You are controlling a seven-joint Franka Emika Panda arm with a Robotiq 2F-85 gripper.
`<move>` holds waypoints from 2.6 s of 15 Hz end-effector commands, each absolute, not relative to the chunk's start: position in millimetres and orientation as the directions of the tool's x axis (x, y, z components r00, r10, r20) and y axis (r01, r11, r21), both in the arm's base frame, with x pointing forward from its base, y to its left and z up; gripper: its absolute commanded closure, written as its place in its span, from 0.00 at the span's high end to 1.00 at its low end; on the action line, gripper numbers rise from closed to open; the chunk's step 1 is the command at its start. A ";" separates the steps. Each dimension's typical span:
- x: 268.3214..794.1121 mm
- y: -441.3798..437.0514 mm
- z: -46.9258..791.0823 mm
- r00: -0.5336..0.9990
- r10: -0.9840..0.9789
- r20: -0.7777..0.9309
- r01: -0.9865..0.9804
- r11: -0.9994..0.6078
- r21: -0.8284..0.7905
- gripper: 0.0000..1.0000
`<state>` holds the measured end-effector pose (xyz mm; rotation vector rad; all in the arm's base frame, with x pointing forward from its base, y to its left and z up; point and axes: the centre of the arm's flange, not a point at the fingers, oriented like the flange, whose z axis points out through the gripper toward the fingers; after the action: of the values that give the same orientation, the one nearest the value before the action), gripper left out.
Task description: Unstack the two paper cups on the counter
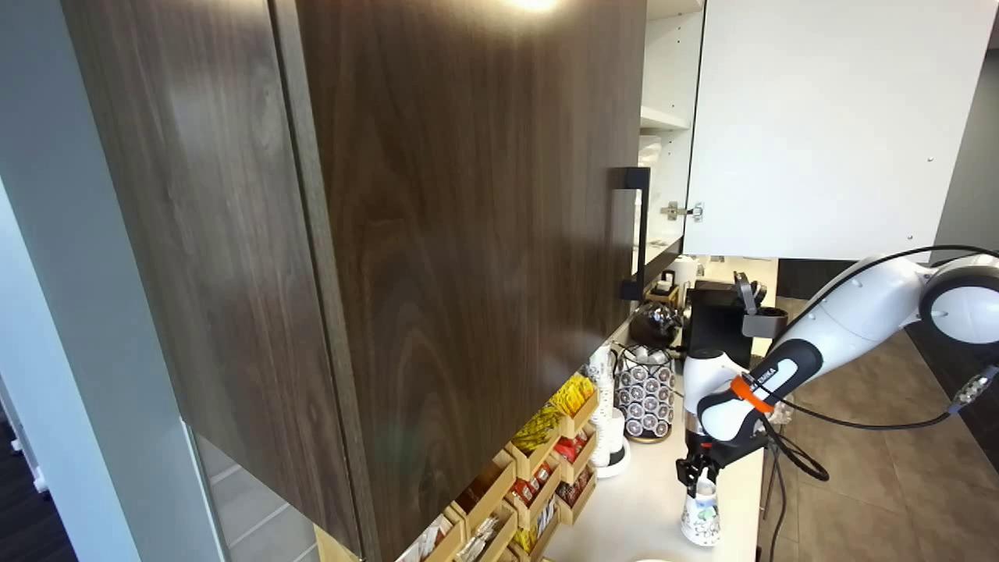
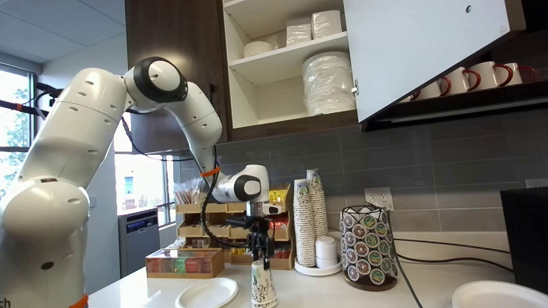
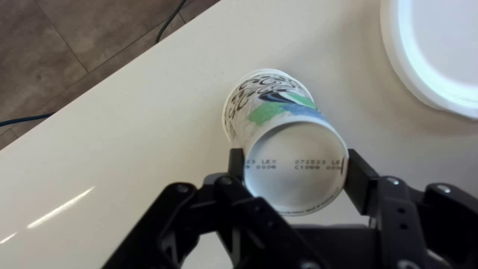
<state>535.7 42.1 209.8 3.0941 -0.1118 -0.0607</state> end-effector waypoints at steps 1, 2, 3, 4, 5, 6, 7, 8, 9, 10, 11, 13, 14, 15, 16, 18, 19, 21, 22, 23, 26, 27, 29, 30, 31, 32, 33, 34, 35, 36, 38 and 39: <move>537.4 43.7 206.0 0.998 -0.061 -0.036 -0.058 -0.997 0.059 0.41; 537.6 43.8 206.3 0.998 -0.060 -0.035 -0.058 -0.997 0.059 0.41; 537.8 43.7 206.4 0.998 -0.061 -0.033 -0.059 -0.996 0.062 0.41; 538.0 43.8 206.5 0.998 -0.060 -0.035 -0.058 -0.997 0.060 0.41; 538.3 43.7 206.5 0.998 -0.060 -0.035 -0.058 -0.997 0.060 0.41; 538.4 43.7 206.6 0.998 -0.060 -0.035 -0.058 -0.996 0.061 0.41; 538.6 43.7 206.7 0.998 -0.060 -0.035 -0.058 -0.997 0.058 0.41; 538.9 43.5 206.8 0.998 -0.061 -0.034 -0.059 -0.997 0.056 0.48; 539.0 43.2 206.8 0.998 -0.061 -0.033 -0.058 -0.996 0.062 0.41; 539.2 43.3 206.9 0.998 -0.061 -0.033 -0.059 -0.997 0.058 0.41; 539.3 43.2 206.9 0.998 -0.061 -0.033 -0.060 -0.997 0.055 0.41; 539.5 43.0 206.9 0.998 -0.062 -0.033 -0.060 -0.997 0.057 0.43; 539.5 43.0 206.8 0.997 -0.062 -0.034 -0.060 -0.997 0.058 0.41; 539.6 43.0 206.7 0.997 -0.062 -0.035 -0.060 -0.997 0.058 0.41; 539.6 43.1 206.5 0.998 -0.061 -0.036 -0.059 -0.997 0.057 0.44; 539.6 43.1 206.3 0.997 -0.062 -0.035 -0.060 -0.997 0.057 0.41; 539.6 43.1 206.3 0.997 -0.062 -0.036 -0.060 -0.997 0.057 0.41; 539.7 43.0 206.5 0.997 -0.063 -0.034 -0.061 -0.997 0.056 0.41; 539.8 42.9 206.5 0.997 -0.063 -0.033 -0.061 -0.997 0.055 0.71; 539.8 42.9 206.6 0.997 -0.063 -0.032 -0.062 -0.997 0.056 0.58; 539.9 42.6 206.5 0.997 -0.063 -0.035 -0.061 -0.996 0.059 0.40; 540.0 42.6 206.4 0.997 -0.063 -0.033 -0.061 -0.996 0.060 0.40; 540.1 42.3 206.8 0.997 -0.063 -0.032 -0.061 -0.996 0.061 0.40; 540.3 42.1 207.1 0.997 -0.064 -0.031 -0.062 -0.996 0.061 0.40; 540.3 42.2 207.6 0.997 -0.064 -0.030 -0.062 -0.996 0.059 0.40; 540.3 42.1 208.7 0.997 -0.065 -0.031 -0.063 -0.996 0.060 0.40; 540.3 42.4 210.3 0.998 -0.065 -0.028 -0.063 -0.996 0.061 0.40; 540.2 42.7 213.0 0.998 -0.065 -0.026 -0.063 -0.996 0.063 0.40; 540.1 43.6 218.0 0.998 -0.064 -0.021 -0.063 -0.996 0.065 0.40; 540.4 44.2 222.4 0.998 -0.062 -0.016 -0.061 -0.996 0.067 0.40; 541.3 45.8 234.6 0.998 -0.056 -0.001 -0.056 -0.996 0.076 0.40; 541.8 46.5 241.0 0.999 -0.051 0.007 -0.051 -0.995 0.086 0.40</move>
<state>543.9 43.1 222.9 3.0873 -0.0924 -0.0118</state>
